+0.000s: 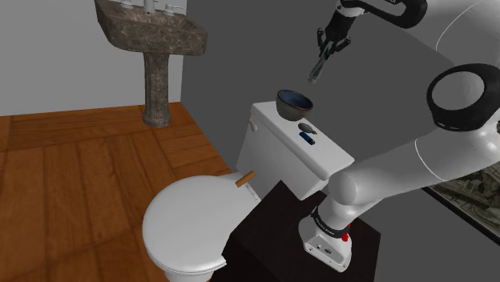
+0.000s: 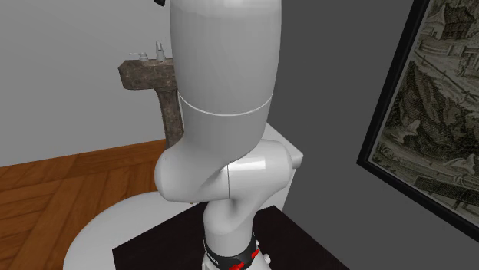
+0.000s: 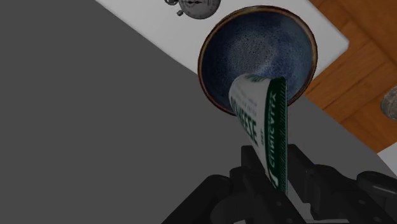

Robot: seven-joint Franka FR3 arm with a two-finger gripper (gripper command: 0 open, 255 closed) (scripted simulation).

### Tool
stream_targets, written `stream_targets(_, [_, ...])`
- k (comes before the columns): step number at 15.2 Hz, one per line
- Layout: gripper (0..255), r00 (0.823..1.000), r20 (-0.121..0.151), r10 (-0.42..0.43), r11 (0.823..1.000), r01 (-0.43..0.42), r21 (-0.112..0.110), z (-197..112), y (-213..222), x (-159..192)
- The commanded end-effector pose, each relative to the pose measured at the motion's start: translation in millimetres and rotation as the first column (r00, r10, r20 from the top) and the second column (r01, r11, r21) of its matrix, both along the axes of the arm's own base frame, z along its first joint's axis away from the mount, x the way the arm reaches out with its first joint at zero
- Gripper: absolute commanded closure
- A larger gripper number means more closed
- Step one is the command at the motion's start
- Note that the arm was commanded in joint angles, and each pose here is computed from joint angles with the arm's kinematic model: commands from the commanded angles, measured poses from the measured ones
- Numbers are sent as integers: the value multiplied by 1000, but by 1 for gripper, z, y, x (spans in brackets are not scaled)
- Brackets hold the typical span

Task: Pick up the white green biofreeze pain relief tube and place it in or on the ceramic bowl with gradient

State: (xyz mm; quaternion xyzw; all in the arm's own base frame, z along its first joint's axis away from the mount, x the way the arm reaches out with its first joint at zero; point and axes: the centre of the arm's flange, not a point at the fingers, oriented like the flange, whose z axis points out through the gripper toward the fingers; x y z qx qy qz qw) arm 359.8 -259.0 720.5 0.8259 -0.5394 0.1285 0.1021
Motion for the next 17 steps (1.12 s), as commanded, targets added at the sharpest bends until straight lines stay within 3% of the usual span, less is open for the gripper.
stream_targets(1, [255,1000,0,0,1000,0,-1,3,-15,22])
stream_targets(3, [255,1000,0,0,1000,0,-1,8,-31,47])
stream_targets(17, [255,1000,0,0,1000,0,-1,-65,-31,47])
